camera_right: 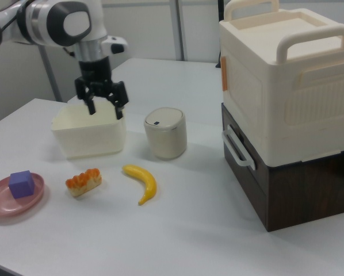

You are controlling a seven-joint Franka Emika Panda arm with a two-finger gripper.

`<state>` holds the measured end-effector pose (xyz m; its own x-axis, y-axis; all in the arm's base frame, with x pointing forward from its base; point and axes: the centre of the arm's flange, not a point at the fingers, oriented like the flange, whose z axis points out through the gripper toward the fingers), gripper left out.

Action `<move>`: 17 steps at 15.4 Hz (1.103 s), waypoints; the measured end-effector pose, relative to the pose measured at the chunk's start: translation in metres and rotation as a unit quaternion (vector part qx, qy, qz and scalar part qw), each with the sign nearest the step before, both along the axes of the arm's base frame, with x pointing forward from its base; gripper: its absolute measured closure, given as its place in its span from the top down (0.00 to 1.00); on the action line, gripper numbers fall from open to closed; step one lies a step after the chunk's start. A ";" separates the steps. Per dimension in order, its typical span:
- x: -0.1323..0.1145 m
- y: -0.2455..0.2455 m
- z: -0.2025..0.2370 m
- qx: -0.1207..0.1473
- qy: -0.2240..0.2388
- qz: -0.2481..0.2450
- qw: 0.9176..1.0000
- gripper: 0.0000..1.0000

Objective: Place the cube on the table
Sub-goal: 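Move the gripper over the purple cube on the pink plate, then lower the gripper and grasp the purple cube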

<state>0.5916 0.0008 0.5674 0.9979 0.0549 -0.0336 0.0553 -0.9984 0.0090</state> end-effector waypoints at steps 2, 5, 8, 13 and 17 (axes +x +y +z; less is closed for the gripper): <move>0.004 0.040 -0.016 -0.001 0.013 0.033 0.999 1.00; 0.002 0.100 -0.040 -0.004 0.035 0.082 0.996 1.00; -0.007 0.148 -0.066 0.000 0.061 0.119 0.991 1.00; -0.029 0.228 -0.117 -0.010 0.105 0.183 0.977 1.00; -0.054 0.290 -0.164 -0.025 0.144 0.249 0.957 1.00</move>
